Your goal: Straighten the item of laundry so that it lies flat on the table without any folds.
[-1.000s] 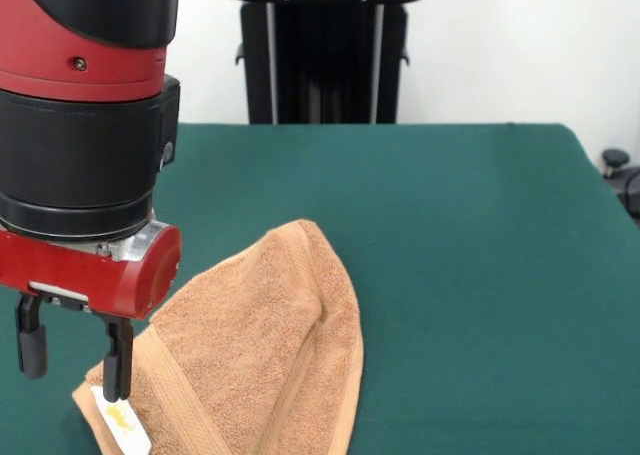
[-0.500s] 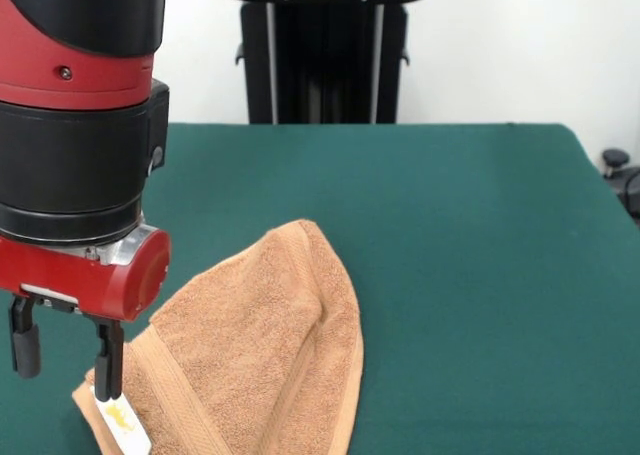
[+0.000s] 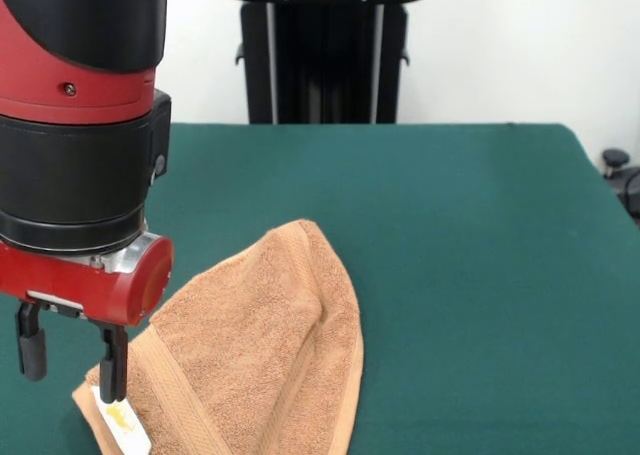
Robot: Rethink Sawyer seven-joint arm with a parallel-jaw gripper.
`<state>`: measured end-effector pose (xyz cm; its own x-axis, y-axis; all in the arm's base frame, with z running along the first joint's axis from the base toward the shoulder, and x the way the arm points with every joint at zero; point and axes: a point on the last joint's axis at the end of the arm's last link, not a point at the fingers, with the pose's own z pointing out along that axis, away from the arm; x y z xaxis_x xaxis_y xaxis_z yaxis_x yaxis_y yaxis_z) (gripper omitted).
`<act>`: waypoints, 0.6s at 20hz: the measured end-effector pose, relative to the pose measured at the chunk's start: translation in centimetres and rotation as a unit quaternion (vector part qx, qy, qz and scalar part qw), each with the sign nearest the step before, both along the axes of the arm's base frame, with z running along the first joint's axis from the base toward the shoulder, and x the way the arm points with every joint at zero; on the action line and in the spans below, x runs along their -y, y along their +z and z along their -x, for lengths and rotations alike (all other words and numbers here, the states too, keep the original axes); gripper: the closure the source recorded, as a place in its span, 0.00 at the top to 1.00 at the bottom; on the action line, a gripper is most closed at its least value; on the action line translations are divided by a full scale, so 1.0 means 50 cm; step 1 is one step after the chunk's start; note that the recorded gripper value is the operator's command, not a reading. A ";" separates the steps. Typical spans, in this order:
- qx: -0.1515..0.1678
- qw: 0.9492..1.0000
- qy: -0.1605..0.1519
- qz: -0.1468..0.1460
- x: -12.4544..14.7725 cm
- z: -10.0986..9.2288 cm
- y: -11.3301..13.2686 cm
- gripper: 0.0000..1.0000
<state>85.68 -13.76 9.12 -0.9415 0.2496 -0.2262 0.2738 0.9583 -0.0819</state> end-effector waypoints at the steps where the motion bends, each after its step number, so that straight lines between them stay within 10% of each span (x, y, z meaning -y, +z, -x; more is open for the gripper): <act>1: -0.001 1.000 0.000 0.000 0.000 0.001 -0.002 1.00; 12: -0.009 1.000 -0.004 -0.002 0.003 0.024 -0.035 1.00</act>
